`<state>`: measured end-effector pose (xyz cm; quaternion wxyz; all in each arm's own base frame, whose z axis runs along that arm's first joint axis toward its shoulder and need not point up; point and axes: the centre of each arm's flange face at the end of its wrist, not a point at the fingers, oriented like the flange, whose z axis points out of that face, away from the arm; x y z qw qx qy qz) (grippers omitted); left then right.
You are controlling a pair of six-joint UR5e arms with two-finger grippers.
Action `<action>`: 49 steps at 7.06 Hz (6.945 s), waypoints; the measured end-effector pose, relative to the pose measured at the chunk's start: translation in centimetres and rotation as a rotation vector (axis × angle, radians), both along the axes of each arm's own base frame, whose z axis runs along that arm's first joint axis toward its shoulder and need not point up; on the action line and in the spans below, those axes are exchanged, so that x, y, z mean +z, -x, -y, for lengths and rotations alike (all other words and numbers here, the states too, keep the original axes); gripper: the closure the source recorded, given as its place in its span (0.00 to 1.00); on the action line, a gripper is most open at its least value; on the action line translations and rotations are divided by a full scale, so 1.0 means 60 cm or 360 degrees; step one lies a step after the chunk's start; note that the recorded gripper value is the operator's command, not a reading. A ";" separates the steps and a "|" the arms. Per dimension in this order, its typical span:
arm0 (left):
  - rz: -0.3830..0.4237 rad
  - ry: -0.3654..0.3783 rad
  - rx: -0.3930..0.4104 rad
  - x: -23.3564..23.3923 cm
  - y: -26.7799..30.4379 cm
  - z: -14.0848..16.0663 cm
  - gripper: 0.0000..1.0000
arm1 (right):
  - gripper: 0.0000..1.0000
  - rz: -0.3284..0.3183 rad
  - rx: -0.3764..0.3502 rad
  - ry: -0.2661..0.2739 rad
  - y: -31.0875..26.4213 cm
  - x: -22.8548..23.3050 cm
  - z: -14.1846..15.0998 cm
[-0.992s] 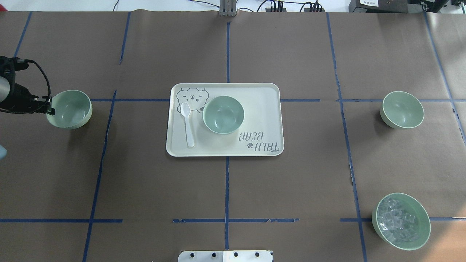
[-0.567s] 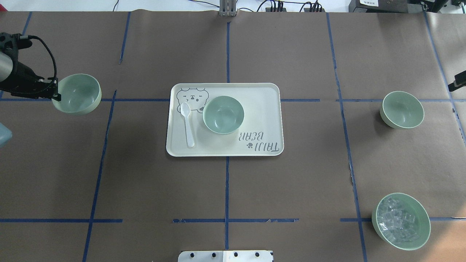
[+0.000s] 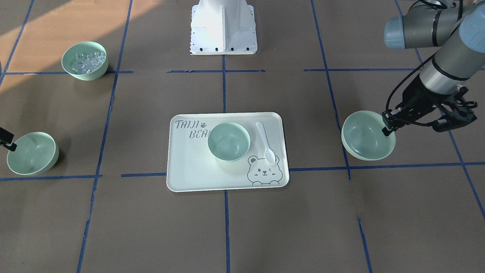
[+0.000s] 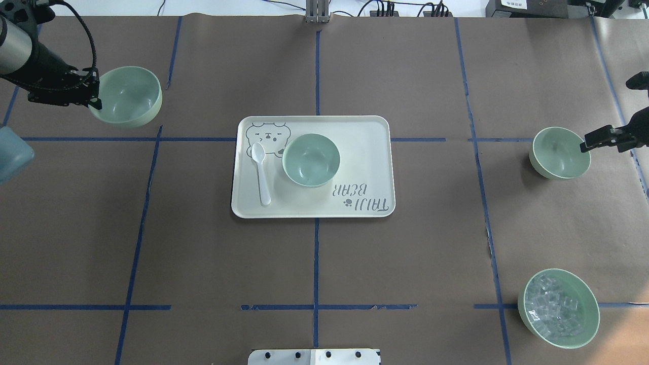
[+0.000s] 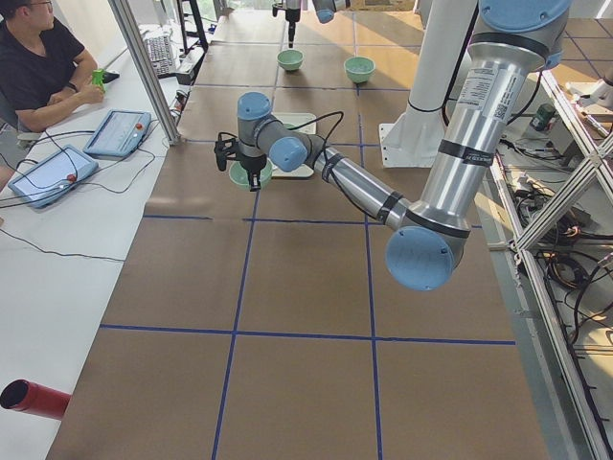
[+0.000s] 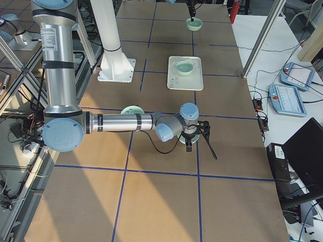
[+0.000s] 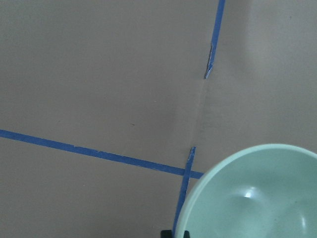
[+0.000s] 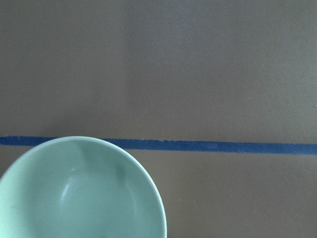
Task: Stack green bowls together
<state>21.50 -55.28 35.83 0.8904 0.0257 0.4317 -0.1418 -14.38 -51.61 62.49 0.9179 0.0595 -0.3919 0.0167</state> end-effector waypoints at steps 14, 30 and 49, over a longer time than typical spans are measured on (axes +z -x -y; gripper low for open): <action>-0.0186 0.0168 -0.0137 -0.266 -0.396 -0.094 1.00 | 1.00 0.0384 -0.0051 0.0104 -0.008 -0.074 0.044; -0.0282 -0.0082 0.0011 -0.228 -0.361 -0.045 0.00 | 1.00 0.0646 -0.0032 0.0130 0.143 -0.386 0.125; 0.0132 -0.0410 0.0135 -0.027 -0.013 0.036 0.00 | 0.00 0.0512 0.0099 0.0064 0.504 -0.663 0.027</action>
